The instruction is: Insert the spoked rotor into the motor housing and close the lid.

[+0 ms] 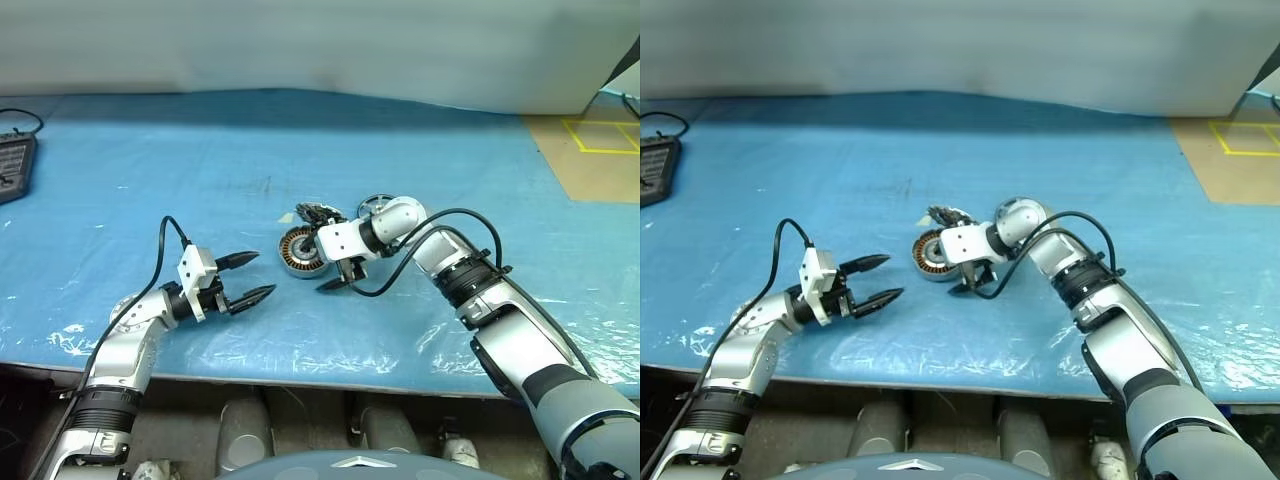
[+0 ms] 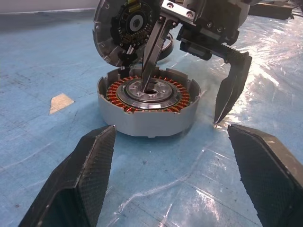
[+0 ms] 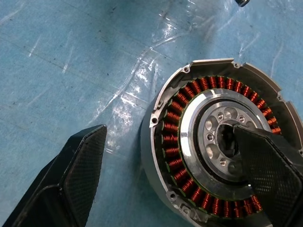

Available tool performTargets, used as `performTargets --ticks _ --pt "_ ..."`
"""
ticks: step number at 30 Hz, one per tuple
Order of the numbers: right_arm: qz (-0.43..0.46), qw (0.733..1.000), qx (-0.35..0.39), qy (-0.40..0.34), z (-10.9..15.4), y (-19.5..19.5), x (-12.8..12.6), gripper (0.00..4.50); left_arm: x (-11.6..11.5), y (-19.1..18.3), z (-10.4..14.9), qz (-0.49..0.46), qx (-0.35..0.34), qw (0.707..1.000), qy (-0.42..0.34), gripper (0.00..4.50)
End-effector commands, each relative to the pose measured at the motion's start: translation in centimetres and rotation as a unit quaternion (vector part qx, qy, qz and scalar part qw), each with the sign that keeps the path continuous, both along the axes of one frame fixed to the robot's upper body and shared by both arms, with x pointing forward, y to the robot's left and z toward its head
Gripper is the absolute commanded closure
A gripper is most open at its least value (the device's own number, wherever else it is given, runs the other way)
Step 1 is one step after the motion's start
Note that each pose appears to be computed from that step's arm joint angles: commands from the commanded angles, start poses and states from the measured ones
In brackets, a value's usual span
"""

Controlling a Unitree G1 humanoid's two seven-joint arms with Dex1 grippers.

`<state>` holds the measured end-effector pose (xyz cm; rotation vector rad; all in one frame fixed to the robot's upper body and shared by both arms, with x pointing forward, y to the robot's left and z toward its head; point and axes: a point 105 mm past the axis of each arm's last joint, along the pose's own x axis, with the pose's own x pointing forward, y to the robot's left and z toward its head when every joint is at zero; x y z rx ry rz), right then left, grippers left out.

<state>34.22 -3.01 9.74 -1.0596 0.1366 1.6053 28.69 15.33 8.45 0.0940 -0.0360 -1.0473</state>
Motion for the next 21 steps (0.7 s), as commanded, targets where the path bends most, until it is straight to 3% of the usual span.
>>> performTargets --ticks 1,4,5,9,21 --pt "-0.013 0.999 -0.025 0.015 -1.3 -1.0 0.2 0.69 0.1 0.7 1.0 0.011 0.0 1.0 -0.022 0.51" --pt "-0.013 1.0 -0.027 0.004 -1.3 -1.1 0.3 1.64 0.0 0.9 1.0 0.014 0.001 1.0 -0.023 0.51" --pt "-0.012 1.0 -0.028 0.004 -1.3 -1.2 0.3 1.64 0.0 0.9 1.0 0.015 0.001 1.0 -0.023 0.51" --pt "-0.004 0.999 -0.032 -0.011 -1.2 -1.4 0.2 2.54 0.2 1.2 1.1 0.021 0.003 0.999 -0.025 0.51" --pt "0.044 0.997 -0.053 -0.033 -0.4 -3.2 -1.4 2.55 0.4 1.9 1.1 0.029 0.006 0.999 -0.026 0.51"
